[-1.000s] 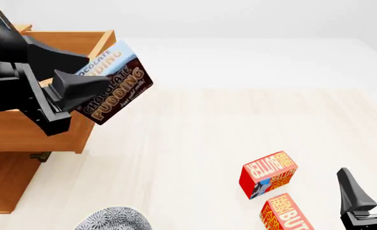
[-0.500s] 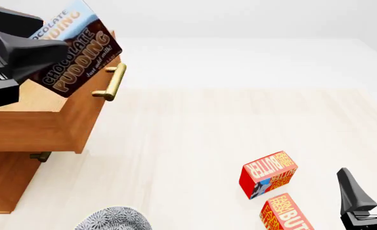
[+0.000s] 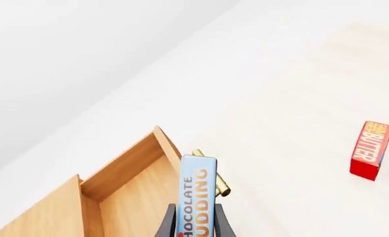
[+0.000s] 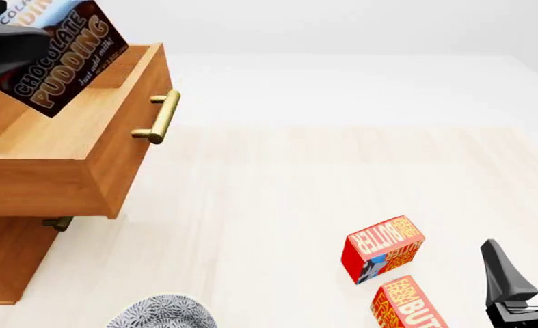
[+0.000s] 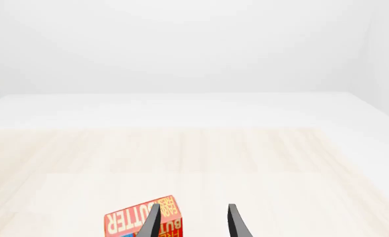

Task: Put the chocolate pudding in the top drawer of the cabinet and close it.

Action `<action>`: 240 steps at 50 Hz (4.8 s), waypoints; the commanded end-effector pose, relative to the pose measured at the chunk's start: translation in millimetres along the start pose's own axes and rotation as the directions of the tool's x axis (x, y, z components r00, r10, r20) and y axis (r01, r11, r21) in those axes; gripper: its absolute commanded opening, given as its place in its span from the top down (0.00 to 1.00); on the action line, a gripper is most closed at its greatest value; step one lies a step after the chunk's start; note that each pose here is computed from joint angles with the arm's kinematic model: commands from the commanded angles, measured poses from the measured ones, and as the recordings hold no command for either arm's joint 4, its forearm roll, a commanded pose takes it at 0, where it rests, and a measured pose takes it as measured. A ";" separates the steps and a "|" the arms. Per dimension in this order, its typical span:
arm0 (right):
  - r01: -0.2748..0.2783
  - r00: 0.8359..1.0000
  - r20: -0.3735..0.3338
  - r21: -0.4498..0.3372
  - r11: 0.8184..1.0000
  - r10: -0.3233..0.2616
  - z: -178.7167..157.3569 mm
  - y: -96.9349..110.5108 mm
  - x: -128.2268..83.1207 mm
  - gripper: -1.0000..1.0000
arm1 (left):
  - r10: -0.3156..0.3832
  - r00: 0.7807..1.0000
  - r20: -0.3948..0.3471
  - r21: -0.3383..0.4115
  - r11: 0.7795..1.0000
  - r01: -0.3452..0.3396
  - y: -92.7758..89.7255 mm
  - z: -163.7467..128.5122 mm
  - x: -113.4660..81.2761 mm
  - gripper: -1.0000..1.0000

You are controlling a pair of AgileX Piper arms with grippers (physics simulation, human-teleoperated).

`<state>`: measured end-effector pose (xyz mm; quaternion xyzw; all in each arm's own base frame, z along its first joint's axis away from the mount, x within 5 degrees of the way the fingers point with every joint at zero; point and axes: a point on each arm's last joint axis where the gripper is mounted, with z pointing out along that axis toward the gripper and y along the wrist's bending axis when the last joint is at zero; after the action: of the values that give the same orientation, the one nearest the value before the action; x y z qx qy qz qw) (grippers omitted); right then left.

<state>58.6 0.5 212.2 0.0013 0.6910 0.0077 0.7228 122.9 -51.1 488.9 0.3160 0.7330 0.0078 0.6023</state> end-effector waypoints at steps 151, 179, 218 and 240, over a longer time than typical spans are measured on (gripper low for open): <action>0.004 1.000 0.007 0.002 1.000 -0.004 0.1 -0.1 0.4 0.00 | -0.279 0.946 -0.164 -0.148 0.955 0.256 26.6 70.4 31.3 0.00; 0.004 1.000 0.008 0.002 1.000 -0.004 0.0 -0.1 0.3 0.00 | -0.224 0.959 -0.175 0.049 0.970 0.236 -13.9 76.1 22.5 0.00; 0.004 1.000 0.007 0.002 1.000 -0.004 0.1 -0.1 0.4 0.00 | -0.173 0.950 -0.259 0.233 0.943 0.236 -70.3 107.9 43.0 0.00; 0.004 1.000 0.007 0.002 1.000 -0.004 0.0 -0.1 0.4 0.00 | -0.179 0.932 -0.314 0.278 0.922 0.271 -98.2 121.8 67.2 0.00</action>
<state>59.0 0.5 212.3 0.0012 0.6909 0.0078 0.7229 179.1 -138.2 375.0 0.3203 0.8268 -0.1311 0.4433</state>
